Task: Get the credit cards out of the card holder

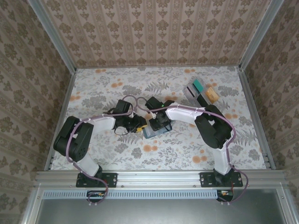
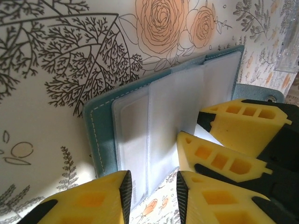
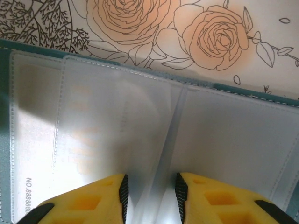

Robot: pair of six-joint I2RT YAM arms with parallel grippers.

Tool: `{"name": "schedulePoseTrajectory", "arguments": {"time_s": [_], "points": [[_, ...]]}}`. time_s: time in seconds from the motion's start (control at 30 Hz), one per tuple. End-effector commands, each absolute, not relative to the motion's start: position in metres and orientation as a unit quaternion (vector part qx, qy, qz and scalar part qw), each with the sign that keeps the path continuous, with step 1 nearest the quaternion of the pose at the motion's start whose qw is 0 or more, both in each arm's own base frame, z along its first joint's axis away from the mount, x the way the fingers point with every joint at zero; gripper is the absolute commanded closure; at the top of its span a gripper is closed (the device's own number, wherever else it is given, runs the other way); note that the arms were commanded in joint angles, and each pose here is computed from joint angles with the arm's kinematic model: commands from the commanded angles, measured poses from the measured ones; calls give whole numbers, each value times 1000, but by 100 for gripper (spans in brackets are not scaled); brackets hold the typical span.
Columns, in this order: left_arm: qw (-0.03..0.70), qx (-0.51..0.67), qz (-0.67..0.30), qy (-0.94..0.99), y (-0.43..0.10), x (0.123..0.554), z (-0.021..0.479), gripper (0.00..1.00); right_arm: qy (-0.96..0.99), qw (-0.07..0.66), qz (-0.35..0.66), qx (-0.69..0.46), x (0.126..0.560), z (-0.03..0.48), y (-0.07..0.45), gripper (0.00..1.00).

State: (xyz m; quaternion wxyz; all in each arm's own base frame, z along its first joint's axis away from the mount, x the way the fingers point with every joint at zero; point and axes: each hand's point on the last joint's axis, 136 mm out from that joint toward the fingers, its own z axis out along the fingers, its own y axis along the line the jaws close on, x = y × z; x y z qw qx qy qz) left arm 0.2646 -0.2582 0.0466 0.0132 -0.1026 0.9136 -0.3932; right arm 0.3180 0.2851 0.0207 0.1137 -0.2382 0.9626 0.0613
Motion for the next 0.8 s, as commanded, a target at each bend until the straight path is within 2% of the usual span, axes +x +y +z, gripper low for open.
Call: {"name": "schedulePoseTrajectory", "arguments": {"time_s": [0.0, 0.17, 0.43, 0.77], "points": [[21, -92, -410, 907, -270, 274, 56, 66, 969, 79, 71, -224, 303, 7, 275, 65], [16, -91, -411, 907, -274, 274, 51, 66, 968, 79, 114, -207, 303, 12, 278, 66], [9, -93, -408, 908, -278, 277, 43, 66, 968, 75, 151, -185, 305, 14, 279, 75], [3, -81, -432, 898, -288, 279, 48, 66, 963, 73, 202, -163, 309, 23, 283, 76]]}}
